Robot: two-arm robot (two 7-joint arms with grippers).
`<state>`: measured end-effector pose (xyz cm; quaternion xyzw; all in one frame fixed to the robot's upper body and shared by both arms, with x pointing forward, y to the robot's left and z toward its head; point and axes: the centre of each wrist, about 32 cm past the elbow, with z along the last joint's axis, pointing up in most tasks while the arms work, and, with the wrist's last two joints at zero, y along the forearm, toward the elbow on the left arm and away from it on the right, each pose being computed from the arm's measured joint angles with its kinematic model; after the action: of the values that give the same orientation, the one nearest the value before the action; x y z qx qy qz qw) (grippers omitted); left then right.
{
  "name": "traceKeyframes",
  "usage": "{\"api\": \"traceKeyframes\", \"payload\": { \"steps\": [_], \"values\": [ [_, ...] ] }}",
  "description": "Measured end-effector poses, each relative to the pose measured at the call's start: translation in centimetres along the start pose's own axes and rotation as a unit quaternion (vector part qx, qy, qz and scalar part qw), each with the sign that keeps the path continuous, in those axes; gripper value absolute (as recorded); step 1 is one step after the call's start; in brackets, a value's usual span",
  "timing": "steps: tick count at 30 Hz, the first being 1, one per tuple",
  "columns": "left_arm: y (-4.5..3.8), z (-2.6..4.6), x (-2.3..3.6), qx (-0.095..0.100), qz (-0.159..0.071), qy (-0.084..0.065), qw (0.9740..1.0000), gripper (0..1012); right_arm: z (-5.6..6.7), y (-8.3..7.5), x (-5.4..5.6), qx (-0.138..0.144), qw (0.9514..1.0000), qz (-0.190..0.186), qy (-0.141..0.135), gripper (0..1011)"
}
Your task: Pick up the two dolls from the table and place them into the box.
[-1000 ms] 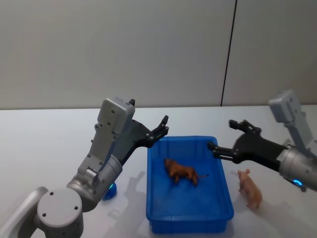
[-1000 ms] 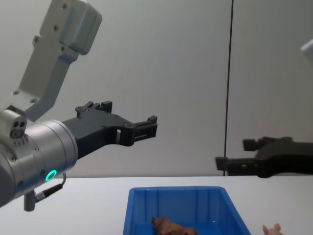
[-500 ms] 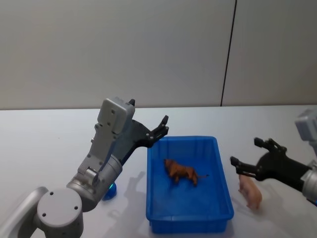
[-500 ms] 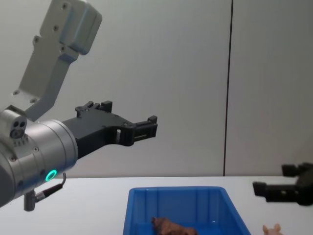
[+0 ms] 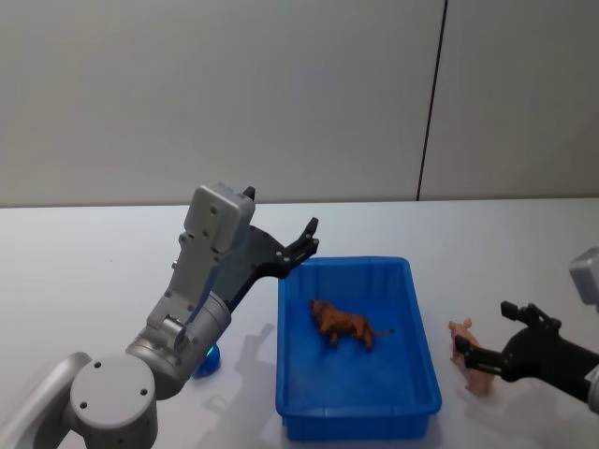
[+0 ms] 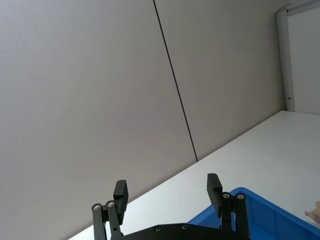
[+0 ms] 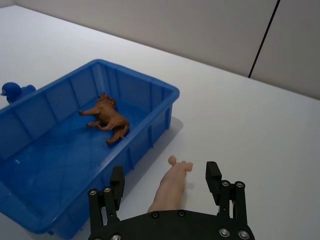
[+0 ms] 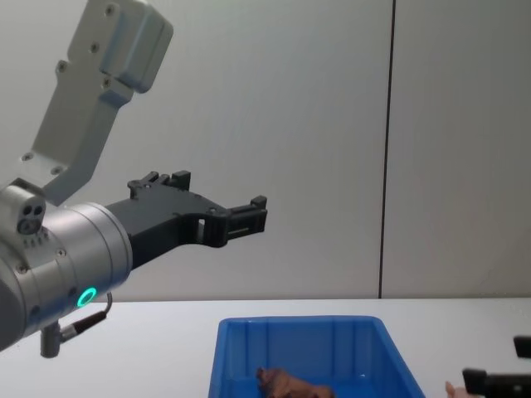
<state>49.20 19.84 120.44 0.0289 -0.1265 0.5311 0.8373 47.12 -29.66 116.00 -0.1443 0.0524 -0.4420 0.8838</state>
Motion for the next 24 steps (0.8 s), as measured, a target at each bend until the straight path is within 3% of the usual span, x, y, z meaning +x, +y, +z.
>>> {"api": "traceKeyframes", "payload": {
  "steps": [24],
  "values": [
    [0.0, 0.0, 0.0, 0.0, 0.0, 0.0, 1.0, 1001, -2.8, 0.5, -1.1, -0.053, 0.9976, -0.02, 0.041, 1001]
  ]
}}
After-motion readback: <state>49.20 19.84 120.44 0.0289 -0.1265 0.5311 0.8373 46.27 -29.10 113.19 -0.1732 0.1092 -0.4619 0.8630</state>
